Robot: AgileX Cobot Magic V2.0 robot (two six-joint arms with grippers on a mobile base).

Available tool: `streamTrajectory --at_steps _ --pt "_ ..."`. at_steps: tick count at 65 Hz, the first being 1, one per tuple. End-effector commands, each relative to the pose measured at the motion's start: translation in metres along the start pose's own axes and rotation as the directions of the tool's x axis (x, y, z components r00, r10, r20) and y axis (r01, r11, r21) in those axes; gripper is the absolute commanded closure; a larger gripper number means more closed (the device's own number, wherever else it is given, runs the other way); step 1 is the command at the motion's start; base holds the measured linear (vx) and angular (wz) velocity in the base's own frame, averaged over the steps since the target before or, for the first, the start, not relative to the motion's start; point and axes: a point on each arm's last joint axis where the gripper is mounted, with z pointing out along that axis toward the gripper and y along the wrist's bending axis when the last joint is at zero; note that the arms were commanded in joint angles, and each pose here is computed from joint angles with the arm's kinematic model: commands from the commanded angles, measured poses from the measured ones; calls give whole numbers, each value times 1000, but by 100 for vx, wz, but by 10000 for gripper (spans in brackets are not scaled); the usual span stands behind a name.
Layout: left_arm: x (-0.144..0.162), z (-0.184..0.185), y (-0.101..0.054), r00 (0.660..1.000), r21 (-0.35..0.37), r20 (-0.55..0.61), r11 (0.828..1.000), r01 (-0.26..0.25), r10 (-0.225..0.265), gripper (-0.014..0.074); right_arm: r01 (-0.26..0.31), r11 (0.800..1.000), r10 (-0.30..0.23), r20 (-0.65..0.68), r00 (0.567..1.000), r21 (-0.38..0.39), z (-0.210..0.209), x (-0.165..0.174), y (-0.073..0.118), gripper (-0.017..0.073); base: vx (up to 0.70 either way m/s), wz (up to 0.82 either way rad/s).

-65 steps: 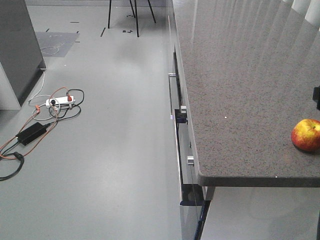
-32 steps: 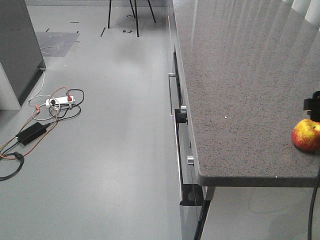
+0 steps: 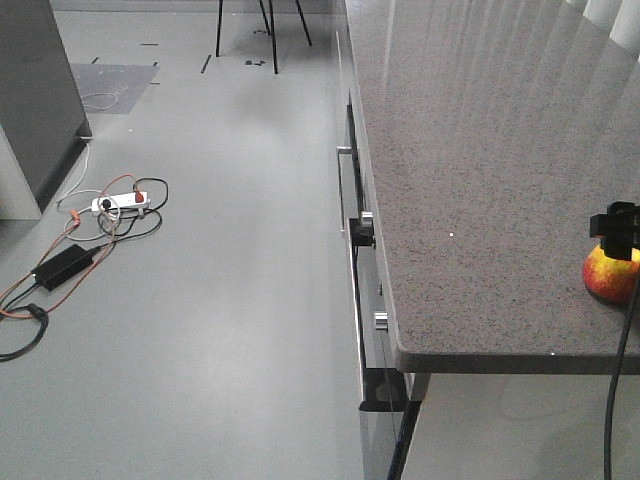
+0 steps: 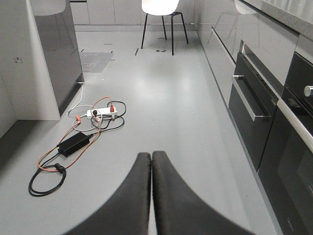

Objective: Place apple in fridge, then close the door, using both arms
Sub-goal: 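Close the right gripper around the apple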

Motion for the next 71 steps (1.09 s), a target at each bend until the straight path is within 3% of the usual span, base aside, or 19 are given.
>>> streamTrajectory --at_steps 1,16,31,41,59,71 --pt "0 1 -1 998 22 54 1000 11 -12 598 9 1000 -8 138 990 -4 -14 -19 -2 -43 0 0" --pt "0 1 -1 998 22 54 1000 11 -12 598 20 1000 -20 164 986 4 -12 -22 -4 -37 0 0" --pt "0 1 -1 998 22 54 1000 11 -12 598 -75 997 71 131 989 22 -3 -21 -25 -34 0 0" --pt "0 1 -1 998 22 54 1000 11 -12 598 -1 1000 0 143 990 6 -3 -22 -21 -34 0 0" --pt "0 1 -1 998 22 54 1000 11 -12 598 15 998 -7 129 992 -67 5 -21 -15 -34 0 0" --pt "0 1 -1 998 22 54 1000 11 -12 598 -6 996 16 113 993 -89 15 -20 -12 -34 0 0"
